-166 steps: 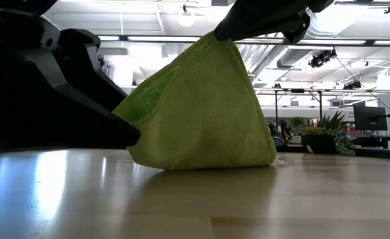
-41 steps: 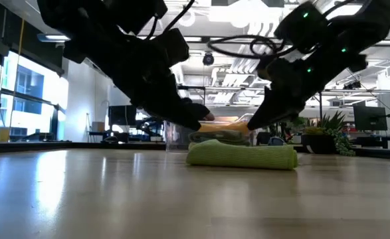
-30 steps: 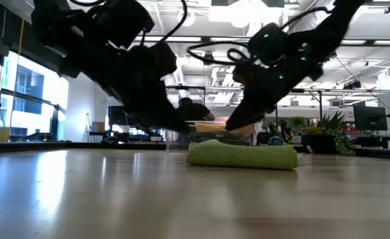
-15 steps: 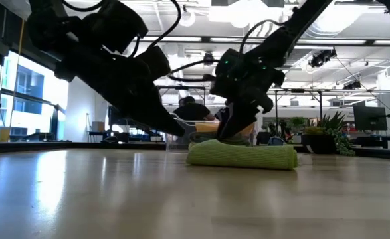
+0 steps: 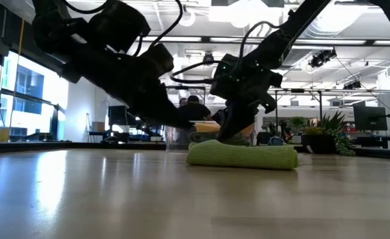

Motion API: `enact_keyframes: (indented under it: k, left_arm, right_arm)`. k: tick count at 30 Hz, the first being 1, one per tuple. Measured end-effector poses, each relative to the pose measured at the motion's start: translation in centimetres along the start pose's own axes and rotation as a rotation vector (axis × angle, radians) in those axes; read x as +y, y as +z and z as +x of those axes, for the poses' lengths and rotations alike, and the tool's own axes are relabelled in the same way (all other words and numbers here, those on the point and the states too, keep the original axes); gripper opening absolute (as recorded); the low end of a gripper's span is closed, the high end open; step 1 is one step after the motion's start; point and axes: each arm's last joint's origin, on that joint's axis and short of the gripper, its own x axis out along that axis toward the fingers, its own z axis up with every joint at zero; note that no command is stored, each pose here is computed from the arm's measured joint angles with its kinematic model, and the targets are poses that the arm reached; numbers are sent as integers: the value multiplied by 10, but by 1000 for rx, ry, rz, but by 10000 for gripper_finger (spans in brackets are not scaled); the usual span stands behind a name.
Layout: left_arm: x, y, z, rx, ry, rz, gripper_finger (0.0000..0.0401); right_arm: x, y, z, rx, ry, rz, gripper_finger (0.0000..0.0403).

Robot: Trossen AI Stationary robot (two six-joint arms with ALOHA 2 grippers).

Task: Fold microfiber towels
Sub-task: Fold the green towel on the table

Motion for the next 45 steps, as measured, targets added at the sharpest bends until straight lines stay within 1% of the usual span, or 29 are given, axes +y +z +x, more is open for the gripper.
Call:
enact_keyframes:
  k: [3, 6, 11, 14, 17, 20, 23, 26, 28, 32, 34, 36, 39, 42, 45]
  left_arm:
    - [-1, 8, 2, -25, -6, 22, 2]
    - [-5, 21, 6, -62, -41, 62, 3]
    - [-8, 30, 25, -72, -41, 85, 1]
    - [-9, 28, 34, -55, -18, 92, 1]
    - [-9, 20, 37, -31, 22, 63, 0]
    - [-8, 12, 35, -12, 39, 31, 0]
    - [-9, 6, 34, 22, 47, 12, 0]
    - [-12, 3, 35, 34, 44, 10, 0]
    - [-12, 0, 35, 49, 51, 10, 0]
    - [-15, -2, 35, 61, 79, 1, 0]
    - [-17, -4, 34, 75, 86, -6, 0]
    - [-20, -5, 34, 78, 81, -10, 0]
    - [-25, -8, 33, 103, 87, 0, 0]
    - [-30, -10, 32, 109, 102, 12, 0]
    - [-33, -12, 31, 119, 102, -1, 0]
  right_arm:
    - [-2, 1, 0, -16, -12, -10, 4]
    - [-3, 4, 0, -36, -24, -23, 3]
    - [-6, 8, -1, -72, -53, -32, 1]
    - [-6, 9, -4, -63, -82, -15, 1]
    - [-3, 12, -21, -77, -128, 24, 0]
    - [9, -1, -33, -110, -153, 69, 0]
    - [26, -17, -36, -186, -176, 114, 0]
    - [46, -28, -26, -259, -162, 159, 0]
    - [57, -29, -17, -292, -153, 179, 0]
    - [76, -32, -4, -275, -217, 190, 0]
    - [83, -30, 0, -283, -219, 178, 0]
    - [87, -29, 5, -283, -226, 177, 0]
    - [87, -35, 13, -236, -294, 198, 0]
    - [84, -38, 20, -236, -300, 217, 0]
    - [81, -45, 29, -202, -303, 233, 0]
